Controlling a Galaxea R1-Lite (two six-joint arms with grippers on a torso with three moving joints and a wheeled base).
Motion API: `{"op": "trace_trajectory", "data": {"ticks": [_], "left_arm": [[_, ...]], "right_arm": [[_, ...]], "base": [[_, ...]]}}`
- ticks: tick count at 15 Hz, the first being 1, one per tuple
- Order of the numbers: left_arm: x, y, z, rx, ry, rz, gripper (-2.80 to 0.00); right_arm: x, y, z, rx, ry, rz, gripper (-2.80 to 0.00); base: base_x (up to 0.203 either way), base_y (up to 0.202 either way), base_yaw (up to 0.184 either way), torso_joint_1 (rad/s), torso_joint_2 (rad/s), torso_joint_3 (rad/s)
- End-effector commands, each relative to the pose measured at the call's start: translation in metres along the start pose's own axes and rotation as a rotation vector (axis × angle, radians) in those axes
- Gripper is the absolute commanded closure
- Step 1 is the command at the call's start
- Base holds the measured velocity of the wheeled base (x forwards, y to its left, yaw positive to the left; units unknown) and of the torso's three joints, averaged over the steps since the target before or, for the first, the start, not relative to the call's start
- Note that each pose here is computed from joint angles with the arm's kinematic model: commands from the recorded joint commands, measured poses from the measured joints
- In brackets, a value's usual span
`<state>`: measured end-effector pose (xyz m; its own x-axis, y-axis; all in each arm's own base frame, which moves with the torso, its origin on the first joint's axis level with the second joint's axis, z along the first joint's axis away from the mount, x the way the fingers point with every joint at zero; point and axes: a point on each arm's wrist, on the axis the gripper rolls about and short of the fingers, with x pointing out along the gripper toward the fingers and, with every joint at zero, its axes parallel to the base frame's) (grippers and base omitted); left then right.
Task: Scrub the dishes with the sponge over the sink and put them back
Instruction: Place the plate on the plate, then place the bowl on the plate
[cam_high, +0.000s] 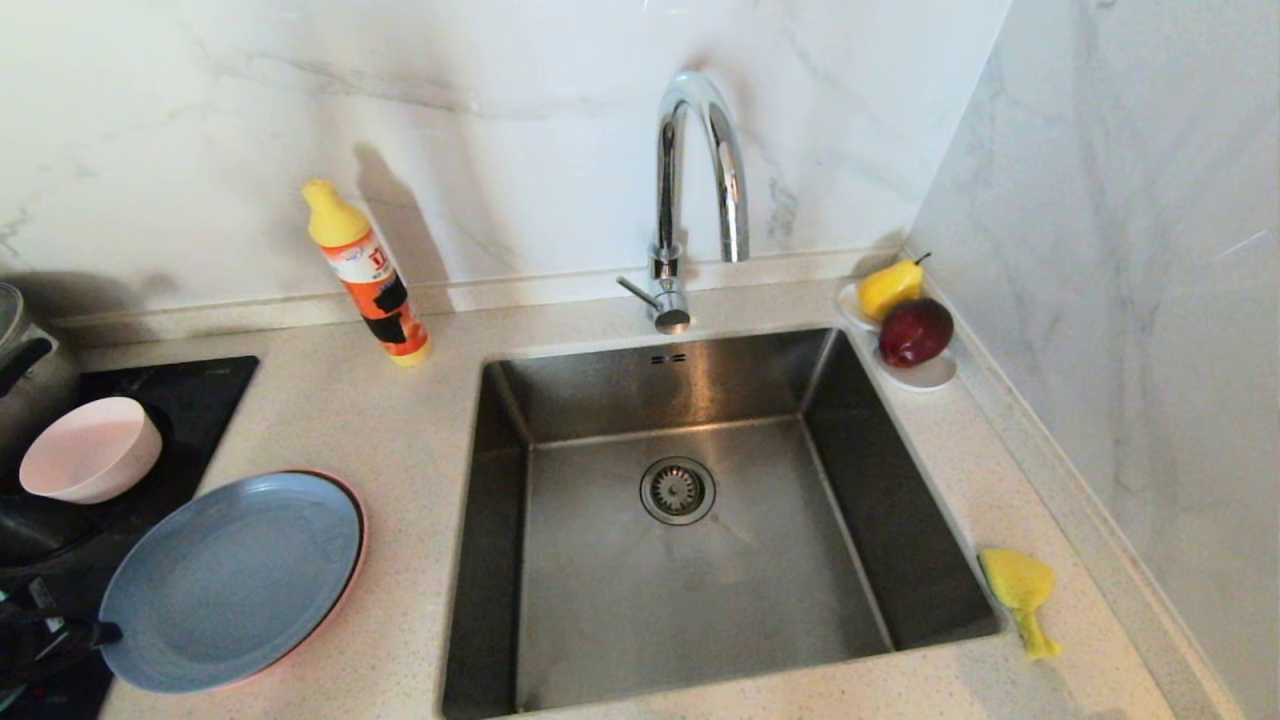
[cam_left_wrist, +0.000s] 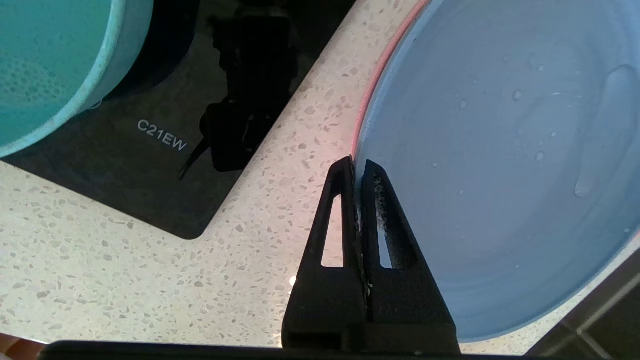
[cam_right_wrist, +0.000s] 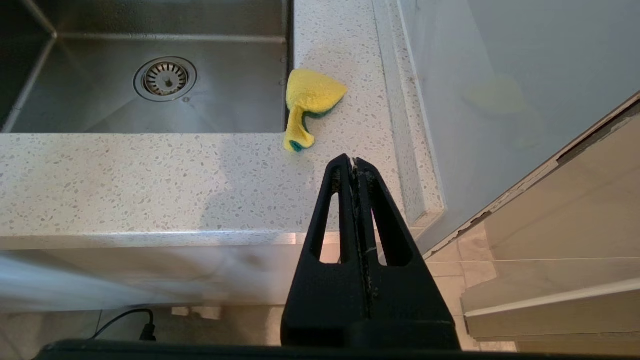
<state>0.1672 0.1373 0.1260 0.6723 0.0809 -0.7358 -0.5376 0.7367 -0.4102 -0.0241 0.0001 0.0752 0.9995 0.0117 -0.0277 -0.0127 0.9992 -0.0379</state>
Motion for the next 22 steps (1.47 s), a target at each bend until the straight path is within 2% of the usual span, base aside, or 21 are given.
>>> {"op": "trace_trajectory", "data": {"ticks": [1, 5, 8, 11, 13, 14, 15, 19, 20, 22], "left_arm": [[0.004, 0.002, 0.001, -0.008, 0.012, 0.001, -2.80], [-0.002, -0.003, 0.012, -0.003, -0.032, -0.010, -2.80], [-0.014, -0.011, 0.028, 0.017, -0.098, -0.014, -2.80], [-0.036, -0.023, 0.039, 0.020, -0.118, 0.010, -2.80], [-0.047, -0.030, 0.055, 0.041, -0.175, 0.015, -2.80], [-0.049, -0.031, 0.059, 0.042, -0.193, 0.050, -2.80], [-0.050, -0.031, 0.061, 0.043, -0.203, 0.096, 0.00], [-0.042, -0.038, 0.082, 0.065, -0.241, 0.182, 0.00], [-0.038, -0.043, 0.086, 0.087, -0.247, 0.207, 0.00], [-0.038, -0.052, 0.097, 0.123, -0.271, 0.203, 0.00]], "right_arm": [[0.000, 0.000, 0.000, 0.000, -0.002, 0.001, 0.00], [0.000, 0.000, 0.000, 0.000, -0.002, 0.001, 0.00], [0.000, 0.000, 0.000, 0.000, -0.002, 0.001, 0.00], [0.000, 0.000, 0.000, 0.000, -0.002, 0.001, 0.00], [0.000, 0.000, 0.000, -0.002, -0.002, 0.001, 0.00], [0.000, 0.000, 0.000, 0.000, 0.000, 0.001, 0.00], [0.000, 0.000, 0.000, 0.000, -0.001, 0.001, 0.00], [0.000, 0.000, 0.000, 0.000, -0.001, 0.001, 0.00], [0.000, 0.000, 0.000, 0.000, -0.002, 0.001, 0.00], [0.000, 0.000, 0.000, 0.000, -0.002, 0.001, 0.00]], "base": [[0.000, 0.000, 0.000, 0.000, 0.00, 0.000], [0.000, 0.000, 0.000, 0.000, 0.00, 0.000], [0.000, 0.000, 0.000, 0.000, 0.00, 0.000], [0.000, 0.000, 0.000, 0.000, 0.00, 0.000], [0.000, 0.000, 0.000, 0.000, 0.00, 0.000], [0.000, 0.000, 0.000, 0.000, 0.00, 0.000], [0.000, 0.000, 0.000, 0.000, 0.00, 0.000], [0.000, 0.000, 0.000, 0.000, 0.00, 0.000], [0.000, 0.000, 0.000, 0.000, 0.00, 0.000], [0.000, 0.000, 0.000, 0.000, 0.00, 0.000]]}}
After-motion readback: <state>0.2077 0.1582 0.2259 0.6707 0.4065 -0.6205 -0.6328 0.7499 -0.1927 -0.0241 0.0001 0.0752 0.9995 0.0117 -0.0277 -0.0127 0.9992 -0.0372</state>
